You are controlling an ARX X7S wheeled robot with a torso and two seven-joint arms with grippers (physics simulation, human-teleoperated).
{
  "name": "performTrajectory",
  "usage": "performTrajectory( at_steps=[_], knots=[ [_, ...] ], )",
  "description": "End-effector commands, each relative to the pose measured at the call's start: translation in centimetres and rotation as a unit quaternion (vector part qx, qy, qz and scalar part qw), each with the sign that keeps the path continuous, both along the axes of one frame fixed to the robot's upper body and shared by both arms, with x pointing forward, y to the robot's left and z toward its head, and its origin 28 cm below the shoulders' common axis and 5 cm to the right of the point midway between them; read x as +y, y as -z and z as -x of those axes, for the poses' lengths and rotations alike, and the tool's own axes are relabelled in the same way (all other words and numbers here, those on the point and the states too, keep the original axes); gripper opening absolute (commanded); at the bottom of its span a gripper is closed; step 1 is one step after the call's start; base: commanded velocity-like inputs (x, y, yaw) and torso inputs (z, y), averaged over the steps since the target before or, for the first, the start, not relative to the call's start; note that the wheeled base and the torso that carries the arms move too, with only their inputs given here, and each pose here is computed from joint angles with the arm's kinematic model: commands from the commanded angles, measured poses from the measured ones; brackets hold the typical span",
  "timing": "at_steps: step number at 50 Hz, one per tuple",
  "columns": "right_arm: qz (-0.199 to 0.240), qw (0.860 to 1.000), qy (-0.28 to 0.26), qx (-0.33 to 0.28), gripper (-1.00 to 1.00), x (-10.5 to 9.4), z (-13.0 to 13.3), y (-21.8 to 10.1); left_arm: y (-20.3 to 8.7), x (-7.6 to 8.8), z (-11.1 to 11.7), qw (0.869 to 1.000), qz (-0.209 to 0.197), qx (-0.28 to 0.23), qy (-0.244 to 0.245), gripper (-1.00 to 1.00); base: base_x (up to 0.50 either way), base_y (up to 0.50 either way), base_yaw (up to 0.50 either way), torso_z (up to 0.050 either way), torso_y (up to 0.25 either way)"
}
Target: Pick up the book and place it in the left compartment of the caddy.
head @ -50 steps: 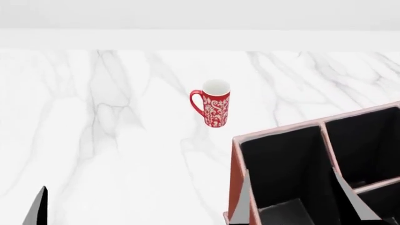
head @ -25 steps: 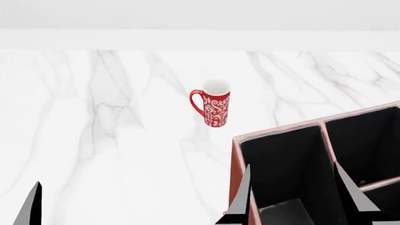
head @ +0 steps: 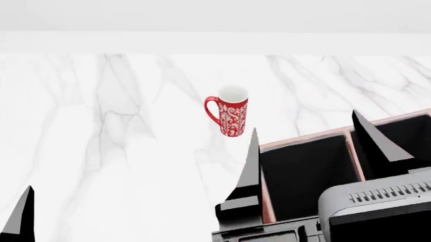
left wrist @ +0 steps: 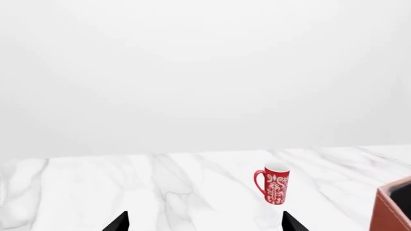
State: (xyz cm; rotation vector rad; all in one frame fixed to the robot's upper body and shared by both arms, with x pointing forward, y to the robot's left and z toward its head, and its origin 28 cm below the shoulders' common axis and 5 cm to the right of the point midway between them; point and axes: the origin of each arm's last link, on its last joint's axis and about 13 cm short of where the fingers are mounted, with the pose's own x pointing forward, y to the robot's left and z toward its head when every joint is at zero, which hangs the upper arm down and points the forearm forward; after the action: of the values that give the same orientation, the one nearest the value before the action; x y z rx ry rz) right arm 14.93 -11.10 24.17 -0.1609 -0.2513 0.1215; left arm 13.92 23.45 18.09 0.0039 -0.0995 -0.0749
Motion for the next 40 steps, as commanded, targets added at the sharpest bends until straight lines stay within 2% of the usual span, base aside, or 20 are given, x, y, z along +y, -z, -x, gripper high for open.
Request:
performTrajectory(
  at_steps=[1,11,25,40],
  knots=[
    [0.027,0.996,-0.079,0.027,1.0,-0.5,-1.5,-2.2,-0.1,0.2,-0.1,1.0,0.001,0.001,-0.002,1.0,0.0,0.0,0.0,0.0,0.0],
    [0.027,0.992,-0.121,0.035,1.0,-0.8,-3.0,-5.4,-0.3,0.4,-0.4,1.0,0.004,0.002,-0.007,1.0,0.0,0.0,0.0,0.0,0.0],
    [0.084,0.985,-0.14,0.064,1.0,-1.0,-4.9,-7.1,-0.3,0.9,-1.1,1.0,0.004,0.003,-0.017,1.0,0.0,0.0,0.0,0.0,0.0],
    [0.152,0.965,-0.188,0.105,1.0,-0.8,-7.4,-8.1,-0.5,2.5,-2.6,0.999,0.007,0.006,-0.051,1.0,0.0,0.0,0.0,0.0,0.0]
  ],
)
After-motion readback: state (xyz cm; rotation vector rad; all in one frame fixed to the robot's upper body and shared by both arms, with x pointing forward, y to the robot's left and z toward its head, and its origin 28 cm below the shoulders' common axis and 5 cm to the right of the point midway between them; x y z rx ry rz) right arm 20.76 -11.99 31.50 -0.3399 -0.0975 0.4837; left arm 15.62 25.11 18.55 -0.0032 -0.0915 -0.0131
